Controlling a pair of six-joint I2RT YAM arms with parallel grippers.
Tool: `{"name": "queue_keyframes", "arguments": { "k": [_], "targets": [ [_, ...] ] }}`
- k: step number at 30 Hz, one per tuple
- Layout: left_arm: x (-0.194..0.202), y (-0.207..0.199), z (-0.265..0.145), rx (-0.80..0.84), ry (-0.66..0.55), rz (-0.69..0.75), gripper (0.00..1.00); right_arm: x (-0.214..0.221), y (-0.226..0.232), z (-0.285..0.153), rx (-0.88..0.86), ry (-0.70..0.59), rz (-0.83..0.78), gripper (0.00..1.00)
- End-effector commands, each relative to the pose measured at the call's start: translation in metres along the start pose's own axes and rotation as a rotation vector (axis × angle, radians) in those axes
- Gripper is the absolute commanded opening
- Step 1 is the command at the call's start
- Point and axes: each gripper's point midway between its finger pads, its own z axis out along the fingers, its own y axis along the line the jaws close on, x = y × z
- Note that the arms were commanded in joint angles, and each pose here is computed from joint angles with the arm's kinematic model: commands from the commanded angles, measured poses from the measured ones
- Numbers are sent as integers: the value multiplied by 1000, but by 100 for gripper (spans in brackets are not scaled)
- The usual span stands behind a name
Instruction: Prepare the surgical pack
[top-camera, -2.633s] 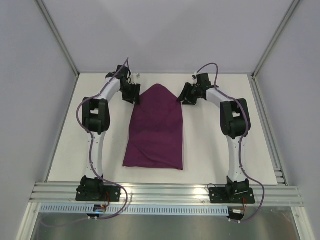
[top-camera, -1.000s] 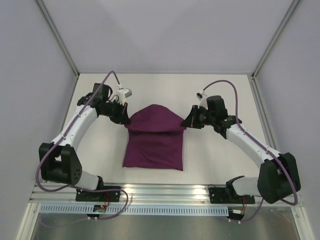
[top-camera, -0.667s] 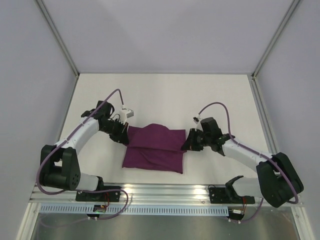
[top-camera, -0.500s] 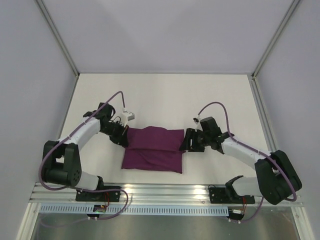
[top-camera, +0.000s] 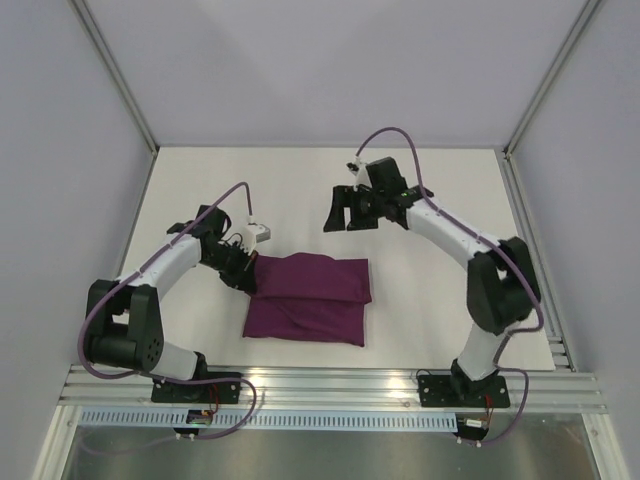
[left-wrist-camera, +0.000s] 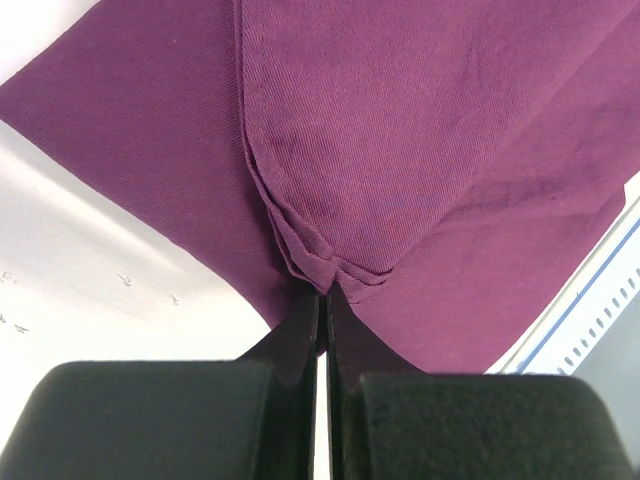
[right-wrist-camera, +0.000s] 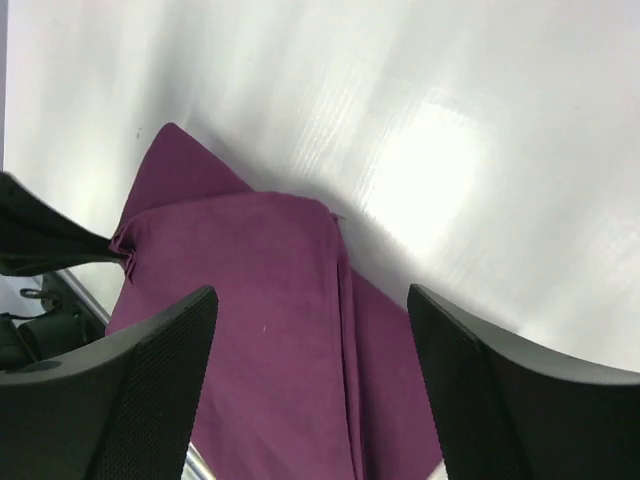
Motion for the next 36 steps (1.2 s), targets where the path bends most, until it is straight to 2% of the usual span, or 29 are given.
{"name": "queue_keyframes", "arguments": {
  "k": [1,3,4,7,11,13,16,17,19,23,33,36],
  "targets": [
    [-7,9,0,-18,-20,65,0,25,-5,48,-80,199,89,79],
    [-7,8,0,-10,-22,62,0,20,5,63,-144,228,134,77],
    [-7,7,0,-7,-25,61,0,32,8,75,-200,282,164,77],
    [-7,8,1,-8,-23,59,0,42,14,89,-229,324,177,75],
    [-5,10,2,-20,-23,58,0,60,17,93,-282,374,228,75],
    [-5,12,4,-26,-21,59,0,69,26,91,-361,398,276,73],
    [-5,13,4,-29,-18,52,0,68,35,90,-435,386,276,59],
    [-5,13,4,-29,-20,47,0,68,33,91,-424,380,277,46],
    [-8,14,3,-34,-26,49,0,63,36,89,-426,365,267,34],
    [-9,15,3,-36,-23,43,0,49,39,86,-415,316,249,30],
    [-9,16,3,-39,-23,38,0,28,45,74,-392,189,204,27],
    [-9,16,4,-37,-20,39,0,23,51,67,-398,152,179,19]
  ]
}}
